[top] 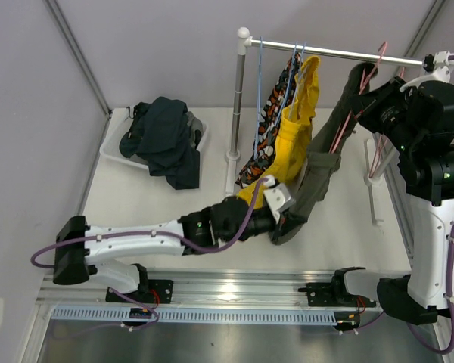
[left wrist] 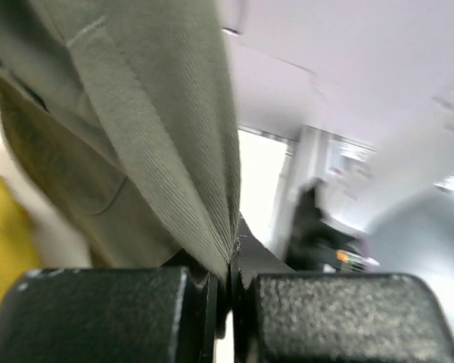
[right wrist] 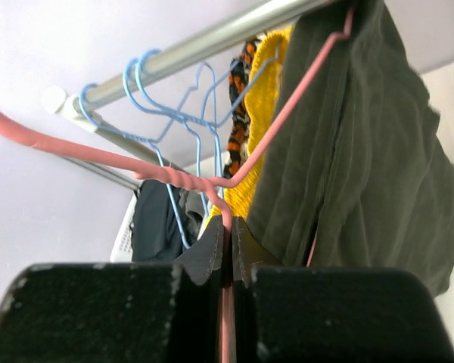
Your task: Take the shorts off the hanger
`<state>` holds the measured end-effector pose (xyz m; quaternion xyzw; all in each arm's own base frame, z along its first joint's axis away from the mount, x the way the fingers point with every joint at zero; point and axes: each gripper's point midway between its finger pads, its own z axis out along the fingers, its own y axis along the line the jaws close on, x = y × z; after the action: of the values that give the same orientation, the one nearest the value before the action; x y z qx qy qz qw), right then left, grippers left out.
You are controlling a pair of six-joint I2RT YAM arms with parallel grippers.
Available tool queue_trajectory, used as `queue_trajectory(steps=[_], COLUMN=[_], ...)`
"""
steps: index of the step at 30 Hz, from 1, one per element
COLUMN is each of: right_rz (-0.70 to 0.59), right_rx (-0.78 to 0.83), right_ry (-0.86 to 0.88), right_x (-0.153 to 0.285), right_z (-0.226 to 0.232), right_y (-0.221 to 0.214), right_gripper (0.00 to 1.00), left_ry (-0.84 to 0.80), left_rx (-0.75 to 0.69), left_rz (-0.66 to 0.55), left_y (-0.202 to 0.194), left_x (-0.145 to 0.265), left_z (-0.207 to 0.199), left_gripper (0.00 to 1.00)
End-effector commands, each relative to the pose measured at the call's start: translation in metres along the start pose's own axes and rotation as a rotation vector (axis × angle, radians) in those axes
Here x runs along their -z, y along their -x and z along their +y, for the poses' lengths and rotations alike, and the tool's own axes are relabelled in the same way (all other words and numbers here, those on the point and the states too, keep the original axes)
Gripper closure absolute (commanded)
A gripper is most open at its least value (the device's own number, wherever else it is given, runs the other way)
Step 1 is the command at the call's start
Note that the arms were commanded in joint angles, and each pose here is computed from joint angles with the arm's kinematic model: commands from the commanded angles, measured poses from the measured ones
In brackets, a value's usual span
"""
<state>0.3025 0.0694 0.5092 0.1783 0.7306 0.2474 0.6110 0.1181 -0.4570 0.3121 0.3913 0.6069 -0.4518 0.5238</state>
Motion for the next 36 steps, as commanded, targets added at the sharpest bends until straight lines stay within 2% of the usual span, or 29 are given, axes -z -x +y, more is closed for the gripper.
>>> queue_trajectory(steps=[1, 6, 7, 9, 11, 13, 17, 21, 24, 25, 28, 29, 30, 32, 34, 36], right_rz=[-0.248, -0.219, -0.214, -0.214, -0.224, -0.225, -0.182, -0.195, -0.190, -0.177, -0.143, -0.114, -0.101, -0.047, 0.007, 0.040], right_rx=[0.003, -0.027, -0.031, -0.033, -0.024, -0.015, -0.016, -0.021, -0.019, -0.023, -0.039, -0.058, -0.068, -0.094, -0.107, -0.108], right_ry=[0.116, 0.128, 0.131, 0.128, 0.107, 0.084, 0.094, 0.080, 0.079, 0.097, 0.131, 0.162, 0.176, 0.209, 0.224, 0.227], right_x=[0.022, 0.017, 0.016, 0.019, 0.018, 0.014, 0.006, 0.007, 0.008, 0.011, 0.025, 0.030, 0.036, 0.051, 0.063, 0.070], right_z=[0.032, 0.029, 0.029, 0.029, 0.026, 0.020, 0.022, 0.015, 0.013, 0.017, 0.024, 0.029, 0.031, 0.035, 0.038, 0.039], right_y=[0.069, 0.059, 0.057, 0.057, 0.065, 0.073, 0.075, 0.076, 0.079, 0.078, 0.067, 0.060, 0.054, 0.037, 0.024, 0.018], right_gripper=[1.00, 1.00, 1.00, 1.00, 1.00, 1.00, 1.00, 1.00, 1.00, 1.00, 1.00, 1.00, 1.00, 1.00, 1.00, 1.00], left_ry=[-0.063, -0.068, -0.069, -0.068, -0.098, -0.109, -0.126, -0.119, -0.088, -0.063, 0.090, 0.136, 0.180, 0.262, 0.325, 0.396], left_rx=[0.051, 0.074, 0.062, 0.023, -0.045, -0.096, -0.041, -0.040, -0.053, -0.061, -0.072, -0.084, -0.067, -0.077, -0.078, -0.075], left_rz=[0.057, 0.083, 0.069, 0.124, 0.128, 0.169, 0.189, 0.148, 0.160, 0.183, 0.126, 0.161, 0.137, 0.179, 0.176, 0.237], left_y=[-0.032, -0.049, -0.042, -0.059, -0.054, -0.074, -0.093, -0.081, -0.079, -0.086, -0.047, -0.056, -0.024, -0.025, -0.007, -0.013], left_x=[0.028, 0.022, 0.018, 0.008, 0.000, -0.001, -0.001, -0.001, -0.005, -0.006, -0.024, -0.033, -0.043, -0.053, -0.070, -0.083], left_z=[-0.045, -0.054, -0.055, -0.056, -0.069, -0.081, -0.088, -0.089, -0.087, -0.083, -0.054, -0.042, -0.033, 0.001, 0.031, 0.068], left_gripper=[1.00, 1.00, 1.00, 1.00, 1.00, 1.00, 1.00, 1.00, 1.00, 1.00, 1.00, 1.00, 1.00, 1.00, 1.00, 1.00])
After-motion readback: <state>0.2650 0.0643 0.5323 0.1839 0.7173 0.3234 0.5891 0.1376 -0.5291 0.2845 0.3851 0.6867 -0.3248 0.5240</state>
